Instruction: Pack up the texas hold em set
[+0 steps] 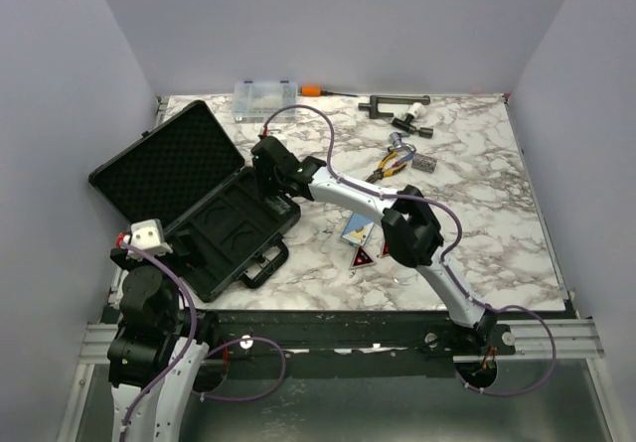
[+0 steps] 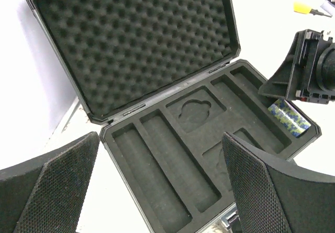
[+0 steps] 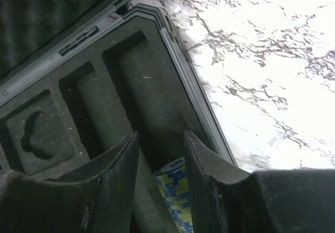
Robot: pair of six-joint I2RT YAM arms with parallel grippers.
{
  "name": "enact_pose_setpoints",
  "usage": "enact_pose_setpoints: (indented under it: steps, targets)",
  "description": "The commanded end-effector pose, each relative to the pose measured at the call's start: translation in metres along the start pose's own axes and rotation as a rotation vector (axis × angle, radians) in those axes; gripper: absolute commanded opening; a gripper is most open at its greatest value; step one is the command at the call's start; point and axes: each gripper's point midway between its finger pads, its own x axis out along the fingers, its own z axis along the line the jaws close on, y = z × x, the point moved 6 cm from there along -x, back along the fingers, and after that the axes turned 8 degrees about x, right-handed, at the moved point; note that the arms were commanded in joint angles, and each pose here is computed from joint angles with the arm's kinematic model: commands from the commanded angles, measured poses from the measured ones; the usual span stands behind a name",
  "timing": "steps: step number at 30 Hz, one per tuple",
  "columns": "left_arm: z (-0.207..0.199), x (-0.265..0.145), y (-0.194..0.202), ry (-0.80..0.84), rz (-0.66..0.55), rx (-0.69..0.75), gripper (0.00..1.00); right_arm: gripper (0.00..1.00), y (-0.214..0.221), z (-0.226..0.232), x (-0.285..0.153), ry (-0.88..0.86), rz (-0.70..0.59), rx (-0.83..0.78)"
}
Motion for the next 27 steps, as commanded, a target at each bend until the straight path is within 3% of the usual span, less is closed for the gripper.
enact_pose_setpoints:
  steps: [1,4,10,14,20,27]
  targets:
    - [0.0,0.003,-0.018,-0.015,-0.072,-0.036,0.99,0.43,0.029,-0.019,-0.013,0.078,0.121,-0.046]
    - [-0.007,0.009,-0.032,0.026,-0.157,-0.07,0.99,0.43,0.034,-0.028,-0.022,0.106,0.134,-0.051]
    - [-0.02,0.014,-0.051,0.107,-0.215,-0.093,0.99,0.45,0.036,-0.035,-0.045,0.125,0.137,-0.044]
    - [-0.027,0.015,-0.062,0.148,-0.219,-0.093,0.99,0.56,0.024,-0.028,-0.062,0.093,0.111,-0.039]
    - [-0.036,0.016,-0.076,0.199,-0.258,-0.112,0.99,0.85,0.011,-0.024,-0.085,0.068,0.067,-0.042]
    - [-0.035,0.012,-0.059,0.211,-0.217,-0.088,0.99,0.96,0.009,-0.039,-0.105,0.139,0.027,-0.04]
